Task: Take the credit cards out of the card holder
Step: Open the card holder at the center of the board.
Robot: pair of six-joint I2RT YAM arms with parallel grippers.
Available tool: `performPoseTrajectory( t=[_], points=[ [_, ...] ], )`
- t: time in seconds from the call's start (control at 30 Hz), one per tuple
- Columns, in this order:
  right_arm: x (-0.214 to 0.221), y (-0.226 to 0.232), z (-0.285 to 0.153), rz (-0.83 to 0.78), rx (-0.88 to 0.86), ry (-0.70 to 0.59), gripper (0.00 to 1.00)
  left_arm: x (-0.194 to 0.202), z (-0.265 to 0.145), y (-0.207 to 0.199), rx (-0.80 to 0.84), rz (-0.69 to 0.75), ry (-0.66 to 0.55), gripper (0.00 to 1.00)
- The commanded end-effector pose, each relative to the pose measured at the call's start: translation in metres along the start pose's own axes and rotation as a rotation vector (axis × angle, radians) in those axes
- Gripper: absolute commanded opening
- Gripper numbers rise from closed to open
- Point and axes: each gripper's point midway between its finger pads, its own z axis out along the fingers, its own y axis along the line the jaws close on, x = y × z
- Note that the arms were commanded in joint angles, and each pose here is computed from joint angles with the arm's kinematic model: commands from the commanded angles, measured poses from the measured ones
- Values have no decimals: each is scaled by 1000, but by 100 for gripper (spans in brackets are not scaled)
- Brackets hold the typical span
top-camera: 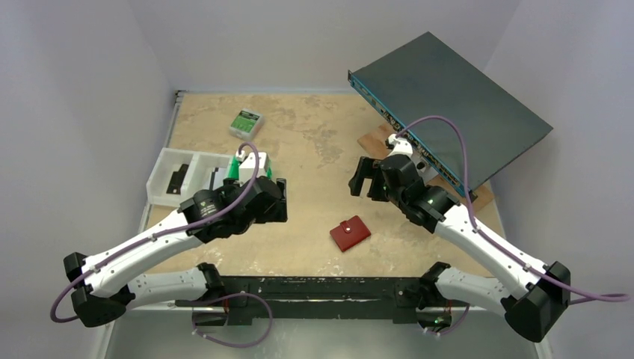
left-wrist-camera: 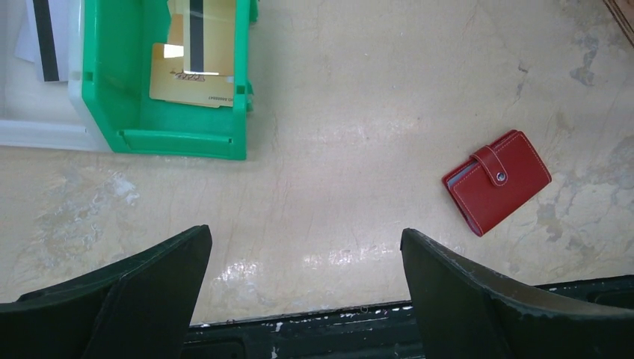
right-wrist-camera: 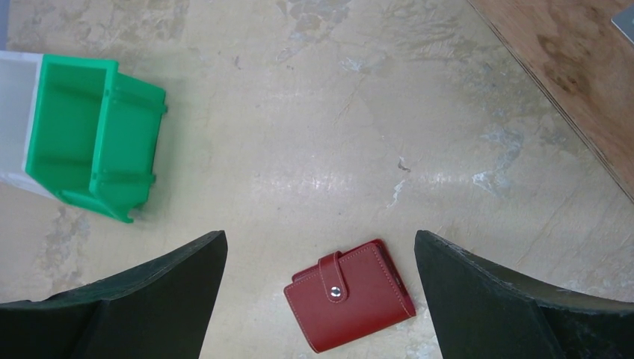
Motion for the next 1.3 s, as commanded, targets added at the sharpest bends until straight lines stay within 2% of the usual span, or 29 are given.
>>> performPoseTrajectory(
  t=[0.0, 0.2, 0.27, 0.47, 0.6, 0.63, 0.67, 0.73, 0.83, 1.03, 1.27],
  points=[
    [-1, 5, 1, -47, -22, 7, 99, -3, -1, 7, -13, -13, -5, 100],
    [37, 2, 7, -30, -26, 92, 99, 5, 4, 8, 14, -6, 44, 100],
    [56, 0, 8, -14, -22, 129, 95, 10, 6, 8, 26, -9, 69, 100],
    [113, 2, 7, -139, -22, 241, 95, 22, 13, 6, 70, -42, 115, 100],
    [130, 9, 15, -192, 13, 258, 93, 30, 21, -1, 98, -58, 148, 98],
    [135, 12, 20, -89, 52, 264, 50, 32, 22, -3, 102, -62, 157, 97],
    [135, 12, 23, -90, 70, 264, 42, 34, 24, -4, 106, -67, 167, 97],
    [134, 11, 29, -120, 96, 260, 34, 39, 27, -7, 116, -76, 183, 97],
    [136, 8, 37, -162, 122, 263, 30, 44, 29, -10, 128, -89, 196, 96],
    [136, 15, 46, -222, 112, 275, 35, 49, 32, -12, 134, -96, 215, 96],
    [147, 4, 55, -273, 165, 308, 34, 53, 34, -14, 140, -106, 230, 96]
  ],
)
